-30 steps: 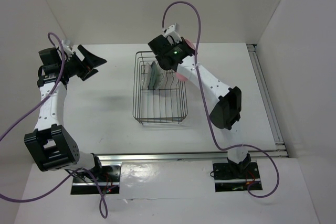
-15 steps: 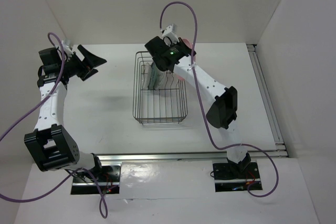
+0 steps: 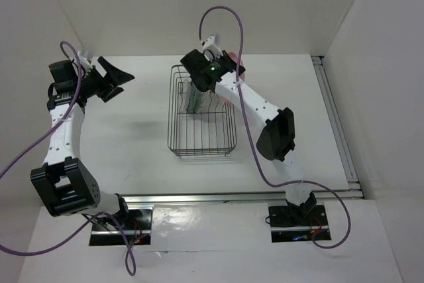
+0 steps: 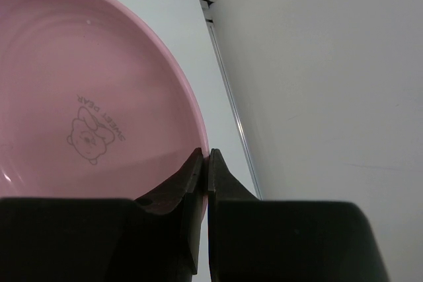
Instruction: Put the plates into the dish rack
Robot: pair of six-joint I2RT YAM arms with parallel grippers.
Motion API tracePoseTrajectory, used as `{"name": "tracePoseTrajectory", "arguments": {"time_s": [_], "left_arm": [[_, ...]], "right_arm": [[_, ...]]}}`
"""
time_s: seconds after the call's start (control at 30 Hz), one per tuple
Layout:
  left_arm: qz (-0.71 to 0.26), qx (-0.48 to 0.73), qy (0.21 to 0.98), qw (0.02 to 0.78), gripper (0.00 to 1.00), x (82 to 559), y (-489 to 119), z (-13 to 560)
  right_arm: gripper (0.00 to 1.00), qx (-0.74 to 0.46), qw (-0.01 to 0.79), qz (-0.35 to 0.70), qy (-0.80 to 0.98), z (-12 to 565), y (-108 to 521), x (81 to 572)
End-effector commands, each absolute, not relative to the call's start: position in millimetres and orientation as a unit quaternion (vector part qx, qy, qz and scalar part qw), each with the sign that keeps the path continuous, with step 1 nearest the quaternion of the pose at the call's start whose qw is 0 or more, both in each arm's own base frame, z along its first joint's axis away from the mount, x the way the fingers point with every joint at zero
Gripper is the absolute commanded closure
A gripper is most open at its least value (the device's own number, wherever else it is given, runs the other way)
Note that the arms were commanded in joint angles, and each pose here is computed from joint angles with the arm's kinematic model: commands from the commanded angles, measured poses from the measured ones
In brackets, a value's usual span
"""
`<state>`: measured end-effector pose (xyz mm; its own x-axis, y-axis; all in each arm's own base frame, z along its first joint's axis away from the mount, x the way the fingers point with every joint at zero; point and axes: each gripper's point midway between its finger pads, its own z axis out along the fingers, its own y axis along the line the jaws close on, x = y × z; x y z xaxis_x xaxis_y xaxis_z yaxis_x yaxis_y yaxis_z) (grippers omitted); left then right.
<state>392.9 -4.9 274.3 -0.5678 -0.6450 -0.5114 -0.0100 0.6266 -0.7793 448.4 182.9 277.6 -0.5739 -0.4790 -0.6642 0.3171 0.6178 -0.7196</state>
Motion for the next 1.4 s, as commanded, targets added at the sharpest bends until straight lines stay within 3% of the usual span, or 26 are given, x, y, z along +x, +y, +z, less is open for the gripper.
{"name": "tracePoseTrajectory", "arguments": {"time_s": [0.0, 0.6, 0.9, 1.37], "left_arm": [[-0.385, -0.178, 0.79, 0.443, 0.0, 390.1, -9.5, 294.0], [-0.389, -0.175, 0.79, 0.441, 0.0, 389.4, -10.8, 294.6], [-0.395, -0.167, 0.788, 0.442, 0.0, 388.7, -13.0, 297.0], [-0.395, -0.167, 0.788, 0.442, 0.0, 388.7, -13.1, 297.0]], "right_arm": [[1.0, -0.027, 0.473, -0.445, 0.76, 293.3, 178.7, 447.7], [1.0, -0.038, 0.476, -0.462, 0.747, 289.3, 191.3, 445.4], [0.88, -0.044, 0.479, -0.467, 0.742, 288.2, 199.5, 441.7], [0.84, -0.059, 0.479, -0.454, 0.749, 279.9, 211.4, 440.3]]}}
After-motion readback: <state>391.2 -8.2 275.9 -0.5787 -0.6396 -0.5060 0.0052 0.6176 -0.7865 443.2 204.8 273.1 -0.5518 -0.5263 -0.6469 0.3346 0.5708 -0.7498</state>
